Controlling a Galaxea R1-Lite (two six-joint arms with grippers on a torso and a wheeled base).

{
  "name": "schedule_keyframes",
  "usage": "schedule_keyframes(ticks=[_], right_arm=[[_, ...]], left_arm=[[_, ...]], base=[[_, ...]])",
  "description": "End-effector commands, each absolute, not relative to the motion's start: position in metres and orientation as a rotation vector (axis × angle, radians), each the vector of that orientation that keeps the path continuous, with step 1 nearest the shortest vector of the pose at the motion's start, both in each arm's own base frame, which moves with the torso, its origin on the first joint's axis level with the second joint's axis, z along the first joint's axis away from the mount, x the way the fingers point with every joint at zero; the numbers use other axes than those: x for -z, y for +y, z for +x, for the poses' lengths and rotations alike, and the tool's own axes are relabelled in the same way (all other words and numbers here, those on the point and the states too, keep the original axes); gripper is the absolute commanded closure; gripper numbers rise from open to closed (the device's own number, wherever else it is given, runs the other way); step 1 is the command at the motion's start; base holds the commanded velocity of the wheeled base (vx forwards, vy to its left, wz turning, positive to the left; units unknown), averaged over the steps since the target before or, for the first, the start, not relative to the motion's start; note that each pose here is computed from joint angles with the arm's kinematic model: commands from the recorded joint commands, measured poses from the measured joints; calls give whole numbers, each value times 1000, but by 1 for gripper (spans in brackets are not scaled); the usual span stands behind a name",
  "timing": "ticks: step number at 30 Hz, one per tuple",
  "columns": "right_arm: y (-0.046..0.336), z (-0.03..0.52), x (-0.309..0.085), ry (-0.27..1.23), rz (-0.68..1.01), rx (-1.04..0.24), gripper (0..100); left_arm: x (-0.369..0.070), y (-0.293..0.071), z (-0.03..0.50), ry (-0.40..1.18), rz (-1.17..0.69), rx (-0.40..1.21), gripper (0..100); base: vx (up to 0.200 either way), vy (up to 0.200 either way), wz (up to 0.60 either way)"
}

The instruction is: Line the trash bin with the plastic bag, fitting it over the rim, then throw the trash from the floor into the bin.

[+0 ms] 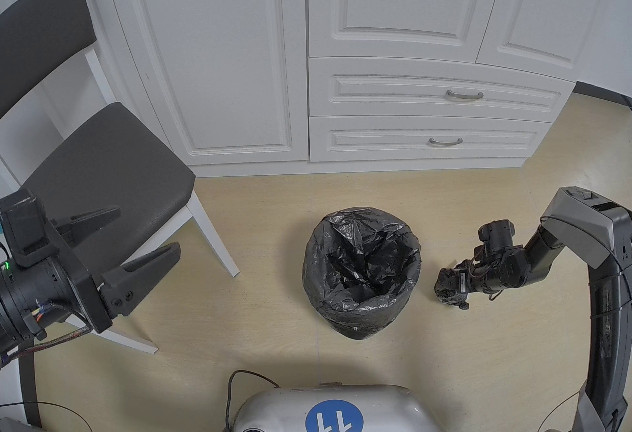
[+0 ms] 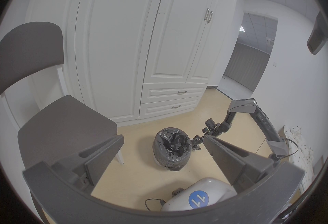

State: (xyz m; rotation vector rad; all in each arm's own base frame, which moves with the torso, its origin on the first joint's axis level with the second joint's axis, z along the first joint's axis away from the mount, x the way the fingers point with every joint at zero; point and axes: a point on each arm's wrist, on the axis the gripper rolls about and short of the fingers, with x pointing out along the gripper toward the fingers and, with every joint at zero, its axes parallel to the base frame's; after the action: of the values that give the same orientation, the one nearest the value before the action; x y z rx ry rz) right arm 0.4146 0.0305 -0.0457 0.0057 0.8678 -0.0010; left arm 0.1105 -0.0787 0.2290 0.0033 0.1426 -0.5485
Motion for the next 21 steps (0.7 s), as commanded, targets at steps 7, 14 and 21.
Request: schedule_keyframes(ticks=[7, 14, 21], right_arm=[[42, 423, 58, 864, -11, 12, 0], [40, 435, 62, 855, 36, 17, 0], [41, 445, 61, 844, 31, 17, 0]], left_arm=[[-228, -79, 111, 145, 6, 548, 0], [-227, -79, 111, 147, 9, 548, 0], [-227, -79, 110, 144, 7, 548, 0]], base=[[0, 0, 0], [0, 0, 0], [0, 0, 0]])
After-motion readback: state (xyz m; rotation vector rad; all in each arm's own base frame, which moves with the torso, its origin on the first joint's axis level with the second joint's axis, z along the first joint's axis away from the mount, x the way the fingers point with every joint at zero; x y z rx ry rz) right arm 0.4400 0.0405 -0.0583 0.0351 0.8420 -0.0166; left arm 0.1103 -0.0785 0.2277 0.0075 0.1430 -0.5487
